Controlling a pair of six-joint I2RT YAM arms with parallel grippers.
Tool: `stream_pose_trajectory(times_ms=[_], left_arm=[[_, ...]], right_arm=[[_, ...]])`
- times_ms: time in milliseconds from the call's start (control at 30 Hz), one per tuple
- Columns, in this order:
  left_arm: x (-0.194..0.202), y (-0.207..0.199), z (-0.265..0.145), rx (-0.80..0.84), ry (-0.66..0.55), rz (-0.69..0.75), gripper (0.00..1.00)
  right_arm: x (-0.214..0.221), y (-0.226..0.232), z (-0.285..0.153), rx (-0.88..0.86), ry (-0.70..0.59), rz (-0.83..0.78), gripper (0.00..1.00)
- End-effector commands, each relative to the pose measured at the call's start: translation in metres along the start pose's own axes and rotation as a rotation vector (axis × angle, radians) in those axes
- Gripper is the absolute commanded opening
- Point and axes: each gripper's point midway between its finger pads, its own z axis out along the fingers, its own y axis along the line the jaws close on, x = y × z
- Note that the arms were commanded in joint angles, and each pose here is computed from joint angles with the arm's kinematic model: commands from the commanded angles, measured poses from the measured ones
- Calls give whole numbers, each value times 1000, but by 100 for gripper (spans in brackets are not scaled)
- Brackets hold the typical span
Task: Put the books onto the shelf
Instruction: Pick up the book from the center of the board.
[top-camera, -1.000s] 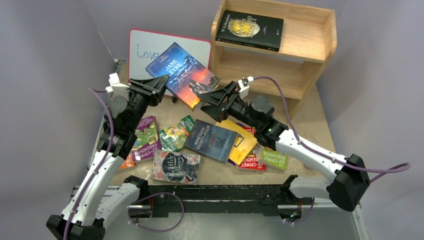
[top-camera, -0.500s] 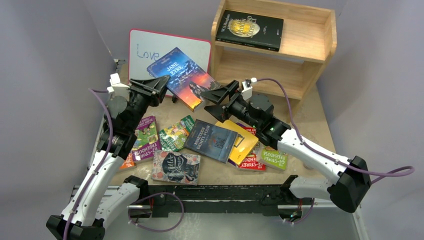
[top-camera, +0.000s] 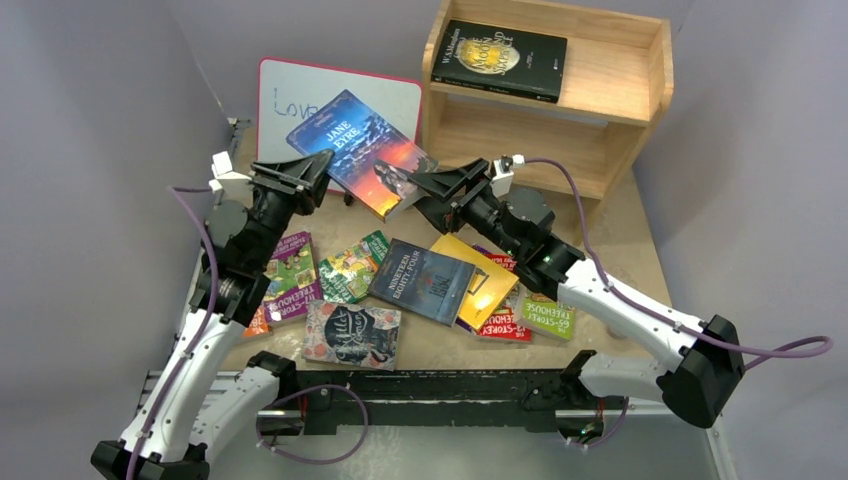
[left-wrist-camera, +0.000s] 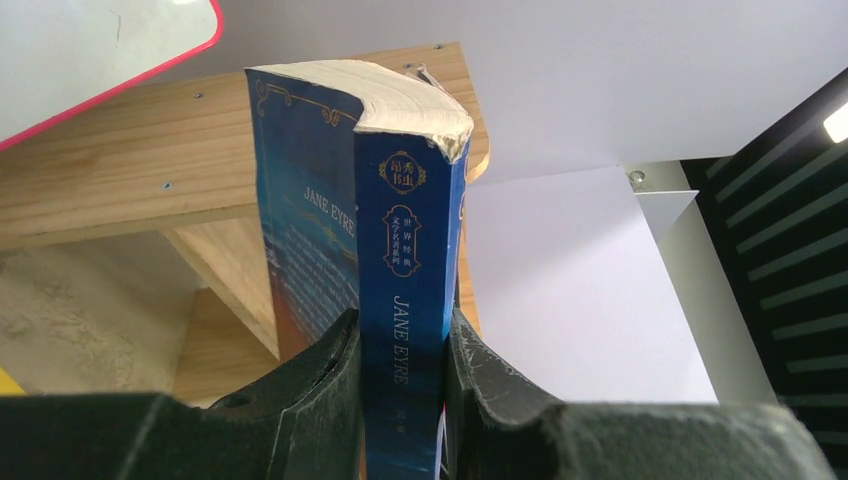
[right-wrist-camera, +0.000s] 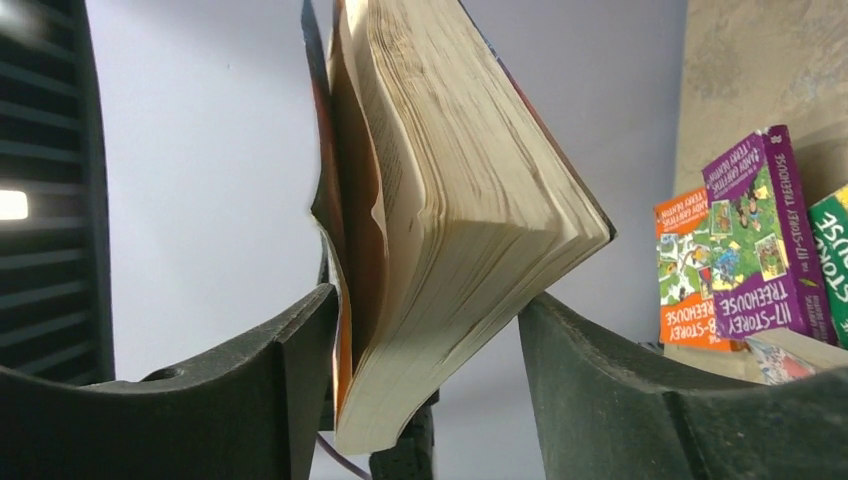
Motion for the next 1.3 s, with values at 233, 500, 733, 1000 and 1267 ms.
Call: stream_pose_trajectory(times_ms=[233, 500, 733, 1000, 1267], left_arm=[[6, -55, -31, 239, 48, -79, 0], [9, -26, -36, 151, 47, 38, 30], [14, 2, -30, -45, 130, 443, 71], [33, 43, -16, -143, 397, 810, 75], [63, 53, -17, 6, 583, 862, 75]], right_arm=[[-3, 63, 1, -220, -19, -33, 59], [-9, 72, -4, -272, -53, -167, 20], [-11, 103, -48, -377, -71, -545, 6], [0, 133, -88, -412, -1, -891, 0], [-12, 135, -83, -268, 9, -889, 0]])
